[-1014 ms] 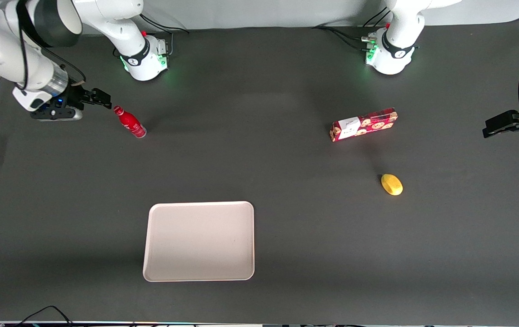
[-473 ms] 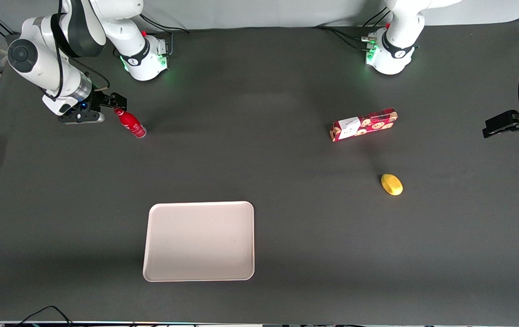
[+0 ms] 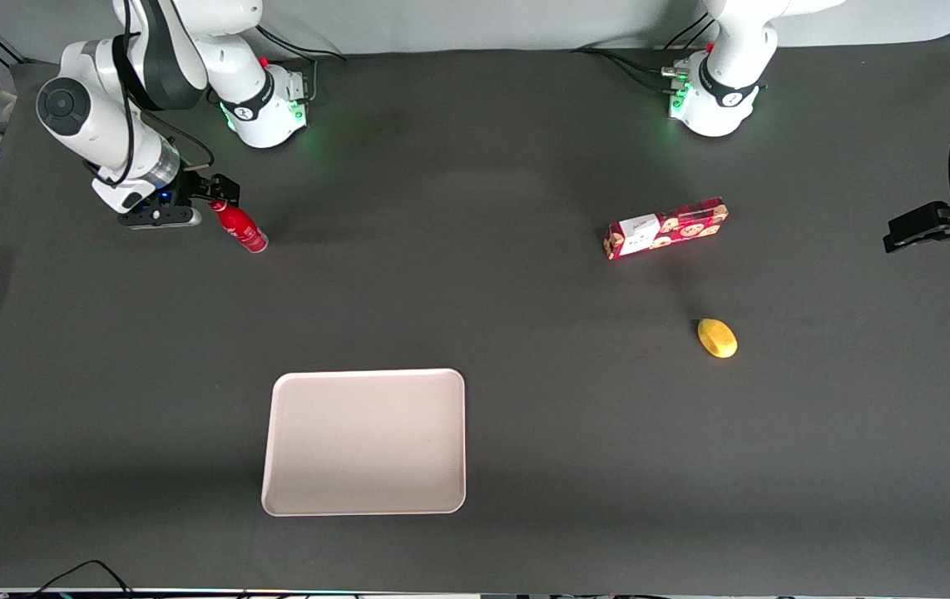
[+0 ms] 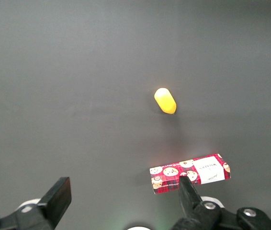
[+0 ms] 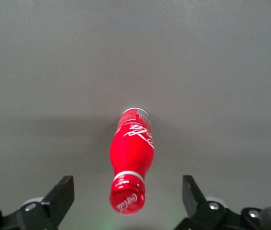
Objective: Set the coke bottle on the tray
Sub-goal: 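Lower the right gripper around the bottle's neck and close it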
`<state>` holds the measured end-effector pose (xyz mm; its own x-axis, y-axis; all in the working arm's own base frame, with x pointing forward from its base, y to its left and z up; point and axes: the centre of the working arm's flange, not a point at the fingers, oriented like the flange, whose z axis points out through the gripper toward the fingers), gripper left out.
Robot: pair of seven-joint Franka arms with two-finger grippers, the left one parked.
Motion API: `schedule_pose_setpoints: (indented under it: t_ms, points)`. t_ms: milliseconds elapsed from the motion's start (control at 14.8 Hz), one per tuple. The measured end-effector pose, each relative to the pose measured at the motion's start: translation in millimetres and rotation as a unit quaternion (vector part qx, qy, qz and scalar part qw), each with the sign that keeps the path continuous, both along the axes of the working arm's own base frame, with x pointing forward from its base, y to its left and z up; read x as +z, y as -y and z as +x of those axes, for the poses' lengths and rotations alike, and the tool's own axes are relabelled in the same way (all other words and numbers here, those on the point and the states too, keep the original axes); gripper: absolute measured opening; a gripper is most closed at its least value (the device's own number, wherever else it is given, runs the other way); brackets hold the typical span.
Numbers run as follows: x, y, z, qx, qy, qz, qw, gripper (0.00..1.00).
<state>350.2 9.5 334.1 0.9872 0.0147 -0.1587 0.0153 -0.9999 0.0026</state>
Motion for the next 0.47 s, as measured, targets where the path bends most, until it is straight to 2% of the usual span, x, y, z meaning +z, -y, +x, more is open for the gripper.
schedule_pose_setpoints:
  t_ms: [473]
  points:
    - [-15, 0, -3, 0.002, -0.002, -0.002, 1.0, 1.0]
